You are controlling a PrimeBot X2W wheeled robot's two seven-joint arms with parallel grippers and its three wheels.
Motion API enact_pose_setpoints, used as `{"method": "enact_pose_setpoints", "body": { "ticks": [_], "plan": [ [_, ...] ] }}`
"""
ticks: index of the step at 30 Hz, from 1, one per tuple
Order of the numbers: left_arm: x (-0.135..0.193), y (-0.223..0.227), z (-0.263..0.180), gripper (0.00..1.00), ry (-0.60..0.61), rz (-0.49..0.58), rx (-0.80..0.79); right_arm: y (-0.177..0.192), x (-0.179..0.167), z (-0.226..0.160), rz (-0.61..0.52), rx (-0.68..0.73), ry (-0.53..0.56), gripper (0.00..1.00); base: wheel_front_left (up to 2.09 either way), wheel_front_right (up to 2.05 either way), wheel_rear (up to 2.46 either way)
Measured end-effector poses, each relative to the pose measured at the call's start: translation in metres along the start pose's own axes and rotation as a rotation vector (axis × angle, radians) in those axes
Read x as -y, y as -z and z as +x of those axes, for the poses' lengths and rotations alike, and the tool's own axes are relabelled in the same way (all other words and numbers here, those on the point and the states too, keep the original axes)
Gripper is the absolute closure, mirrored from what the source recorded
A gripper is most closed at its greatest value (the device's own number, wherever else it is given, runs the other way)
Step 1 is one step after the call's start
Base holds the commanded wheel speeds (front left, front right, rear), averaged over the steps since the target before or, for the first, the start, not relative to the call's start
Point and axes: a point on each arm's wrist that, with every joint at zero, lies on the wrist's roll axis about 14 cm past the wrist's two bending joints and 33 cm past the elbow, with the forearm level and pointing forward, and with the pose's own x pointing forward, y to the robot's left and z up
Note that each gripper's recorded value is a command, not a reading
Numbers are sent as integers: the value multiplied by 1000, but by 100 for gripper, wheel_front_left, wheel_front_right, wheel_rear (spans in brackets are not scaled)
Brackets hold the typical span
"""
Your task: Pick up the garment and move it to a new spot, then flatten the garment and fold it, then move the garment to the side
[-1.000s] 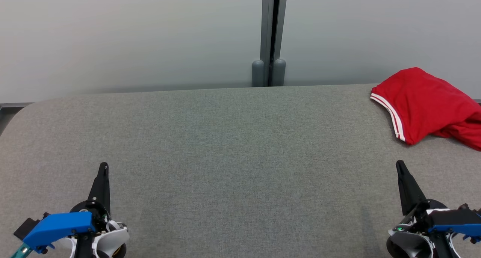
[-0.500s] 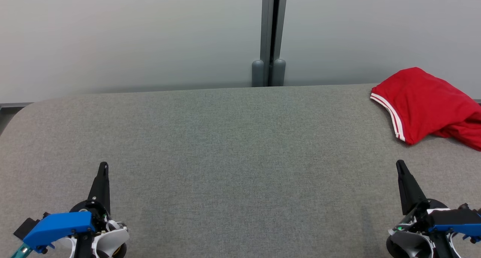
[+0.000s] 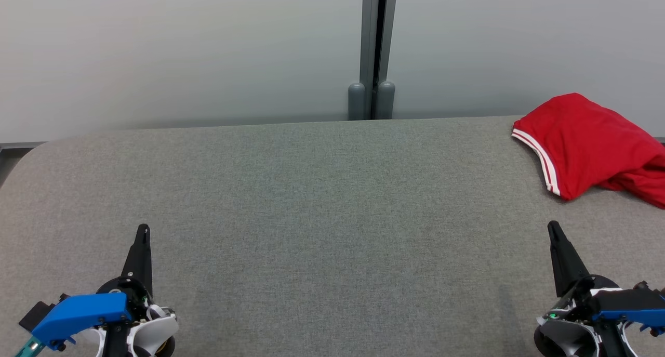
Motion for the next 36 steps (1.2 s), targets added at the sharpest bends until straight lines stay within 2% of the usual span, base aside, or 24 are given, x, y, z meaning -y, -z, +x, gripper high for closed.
{"method": "enact_pose_setpoints", "body": {
  "ticks": [36],
  "plan": [
    [0,0,0,100,0,0,0,0,0,0,0,0,0,100,0,0,0]
  ]
}}
